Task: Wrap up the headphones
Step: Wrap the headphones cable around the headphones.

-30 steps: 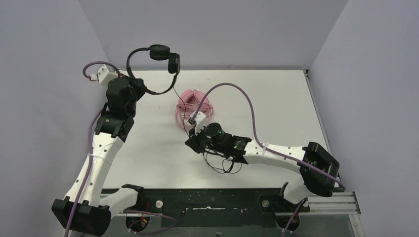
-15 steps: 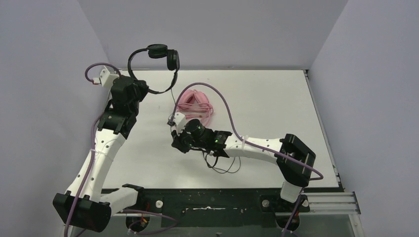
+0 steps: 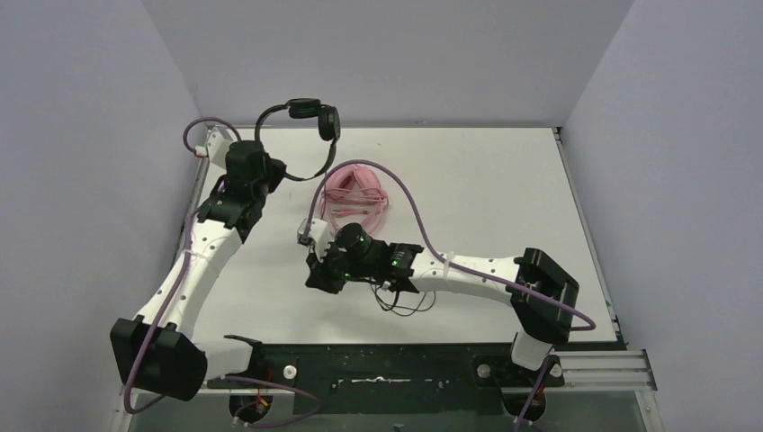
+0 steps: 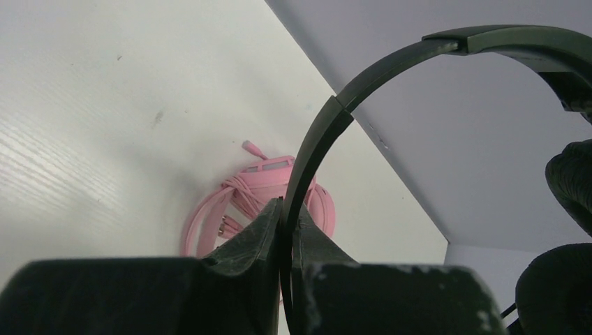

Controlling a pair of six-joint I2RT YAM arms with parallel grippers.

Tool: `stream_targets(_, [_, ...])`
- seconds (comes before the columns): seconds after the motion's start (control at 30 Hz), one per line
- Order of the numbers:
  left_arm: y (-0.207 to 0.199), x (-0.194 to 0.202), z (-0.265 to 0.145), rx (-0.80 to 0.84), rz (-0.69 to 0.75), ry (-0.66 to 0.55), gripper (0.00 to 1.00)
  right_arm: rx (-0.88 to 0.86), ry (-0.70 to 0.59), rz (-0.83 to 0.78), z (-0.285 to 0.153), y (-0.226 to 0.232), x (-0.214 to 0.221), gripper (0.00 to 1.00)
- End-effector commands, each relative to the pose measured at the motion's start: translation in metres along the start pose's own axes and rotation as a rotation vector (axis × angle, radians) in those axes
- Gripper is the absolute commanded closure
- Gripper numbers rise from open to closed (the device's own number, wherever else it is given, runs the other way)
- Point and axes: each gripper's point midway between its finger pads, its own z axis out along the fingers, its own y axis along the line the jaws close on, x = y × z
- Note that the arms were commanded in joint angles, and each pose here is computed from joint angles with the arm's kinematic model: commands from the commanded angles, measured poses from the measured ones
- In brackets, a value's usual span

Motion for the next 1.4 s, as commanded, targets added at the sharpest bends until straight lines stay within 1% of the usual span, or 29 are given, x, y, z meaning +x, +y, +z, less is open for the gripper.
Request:
stream_targets(0.0, [-0.045,-0.03,-0.038,0.238,-0.094,-0.061,1.0,0.115,-0.131,0.043,-0.04,-0.033,-0.035,1.0])
stream_targets(0.07, [-0.037,-0.028,-0.047,0.223,-0.124,-0.038,1.0,0.17,-0.143,0.083,-0.054,-0.055,-0.033,1.0])
stream_targets(0.1, [-0.035,-0.024,-0.051,0.224,-0.147,-0.005,1.0,0.19,-0.143,0.087,-0.059,-0.063,-0.03,1.0])
stream_targets(0.23, [-0.047,-0.006,-0.062,0.268,-0.227,0.134,1.0,0.226,-0.098,-0.028,-0.062,-0.075,-0.019,1.0])
stream_targets(0.3, [-0.058,0.002,-0.064,0.313,-0.267,0.191,1.0,0.194,-0.076,-0.072,-0.055,-0.073,-0.019,1.0])
stream_targets(0.37, [-0.065,0.001,-0.066,0.333,-0.281,0.198,1.0,0.178,-0.073,-0.108,-0.048,-0.068,-0.021,1.0])
stream_targets(0.43, [-0.069,-0.001,-0.067,0.341,-0.282,0.197,1.0,0.171,-0.097,-0.132,-0.045,-0.066,-0.028,1.0])
stream_targets(0.53, [-0.073,-0.003,-0.069,0.37,-0.297,0.195,1.0,0.147,-0.119,-0.145,-0.037,-0.064,-0.037,1.0])
stream_targets(0.7, [-0.08,0.004,-0.068,0.413,-0.323,0.231,1.0,0.136,-0.109,-0.146,-0.023,-0.068,-0.037,1.0])
stream_targets(0.8, [-0.08,0.001,-0.063,0.418,-0.309,0.204,1.0,0.113,-0.091,-0.148,-0.018,-0.059,-0.035,1.0])
stream_targets(0.9, [-0.078,-0.005,-0.051,0.418,-0.289,0.15,1.0,0.041,-0.1,-0.202,-0.018,-0.034,-0.037,1.0])
stream_targets(1.03, [-0.088,-0.006,-0.039,0.478,-0.338,0.137,1.0,-0.029,-0.124,-0.204,-0.02,-0.015,-0.044,1.0])
stream_targets(1.1, [-0.092,-0.006,-0.032,0.495,-0.338,0.121,1.0,-0.052,-0.129,-0.202,-0.02,-0.007,-0.048,1.0])
stream_targets(1.17, [-0.086,-0.005,-0.025,0.444,-0.317,0.11,1.0,-0.077,-0.133,-0.176,-0.021,0.005,-0.05,1.0])
stream_targets(1.23, [-0.078,-0.008,-0.018,0.412,-0.307,0.062,1.0,-0.122,-0.147,-0.157,-0.022,0.021,-0.052,1.0])
stream_targets(1.3, [-0.075,-0.01,-0.013,0.405,-0.331,0.032,1.0,-0.176,-0.169,-0.124,-0.021,0.034,-0.053,1.0])
stream_targets(1.37, [-0.074,-0.013,-0.01,0.406,-0.326,0.015,1.0,-0.193,-0.17,-0.086,-0.021,0.041,-0.054,1.0])
